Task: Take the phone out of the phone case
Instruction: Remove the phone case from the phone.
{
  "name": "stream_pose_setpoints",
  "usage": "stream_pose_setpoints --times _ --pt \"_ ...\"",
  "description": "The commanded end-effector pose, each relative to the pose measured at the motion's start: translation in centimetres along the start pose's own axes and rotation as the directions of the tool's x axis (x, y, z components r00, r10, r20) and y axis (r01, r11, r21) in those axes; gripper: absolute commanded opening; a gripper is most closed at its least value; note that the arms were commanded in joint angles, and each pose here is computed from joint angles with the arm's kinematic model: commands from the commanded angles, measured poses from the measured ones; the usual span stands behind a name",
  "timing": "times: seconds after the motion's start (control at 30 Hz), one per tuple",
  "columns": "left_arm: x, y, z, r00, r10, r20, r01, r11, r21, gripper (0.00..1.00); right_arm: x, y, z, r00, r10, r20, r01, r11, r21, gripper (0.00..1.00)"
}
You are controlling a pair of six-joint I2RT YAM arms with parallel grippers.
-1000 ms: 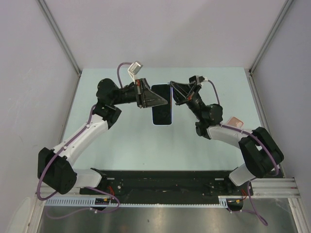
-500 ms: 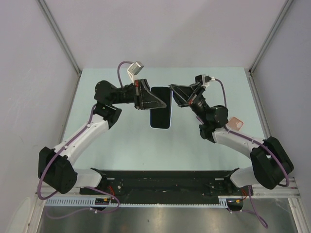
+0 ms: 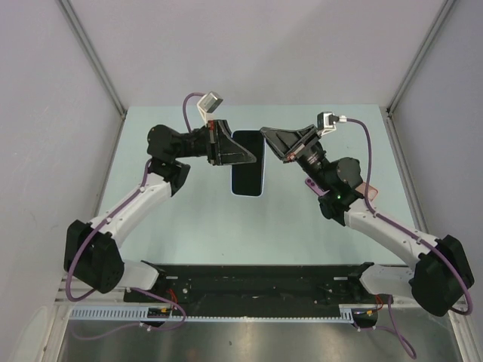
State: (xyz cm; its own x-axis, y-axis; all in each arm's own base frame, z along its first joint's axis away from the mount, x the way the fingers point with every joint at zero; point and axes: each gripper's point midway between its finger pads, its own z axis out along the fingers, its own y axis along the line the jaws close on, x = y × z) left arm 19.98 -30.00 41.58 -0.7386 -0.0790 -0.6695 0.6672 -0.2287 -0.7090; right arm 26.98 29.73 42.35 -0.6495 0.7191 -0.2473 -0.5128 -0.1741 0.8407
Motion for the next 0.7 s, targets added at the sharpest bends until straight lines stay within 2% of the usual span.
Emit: stream_pose_setpoints --times 0.0,0.1,0.13,0.33,0.43,0.53,0.67 --pt "-2.9 -14.9 0.2 0.859 0.476 0.187 -0.511 0.817 0.267 0.0 7.5 -21.9 -12.0 0.943 0.031 -0.331 0.231 0.655 0.719 0.0" --pt "-3.2 -14.6 0.2 0.862 0.471 0.188 -0.506 0.821 0.264 0.0 8.4 -22.0 -13.1 0.915 0.021 -0.402 0.298 0.638 0.71 0.0" --pt "-3.3 -14.5 0.3 0.864 0.467 0.188 -0.502 0.824 0.264 0.0 8.5 -22.1 -13.4 0.907 0.016 -0.421 0.316 0.632 0.707 0.1" --pt "-3.5 -13.8 0.3 0.877 0.447 0.174 -0.479 0.838 0.261 0.0 9.3 -21.0 -14.3 0.864 -0.006 -0.504 0.389 0.645 0.658 0.37" --pt "-3.9 -12.9 0.4 0.883 0.438 0.169 -0.468 0.848 0.247 0.0 10.2 -20.5 -15.3 0.822 0.006 -0.569 0.427 0.654 0.625 0.43" --pt "-4.3 -12.6 0.7 0.886 0.441 0.144 -0.464 0.847 0.26 0.0 11.1 -20.0 -16.3 0.784 0.02 -0.621 0.456 0.66 0.597 0.44" --pt "-5.0 -11.5 1.1 0.908 0.395 0.139 -0.419 0.858 0.296 0.0 12.0 -18.9 -16.1 0.762 0.017 -0.647 0.456 0.695 0.555 0.44"
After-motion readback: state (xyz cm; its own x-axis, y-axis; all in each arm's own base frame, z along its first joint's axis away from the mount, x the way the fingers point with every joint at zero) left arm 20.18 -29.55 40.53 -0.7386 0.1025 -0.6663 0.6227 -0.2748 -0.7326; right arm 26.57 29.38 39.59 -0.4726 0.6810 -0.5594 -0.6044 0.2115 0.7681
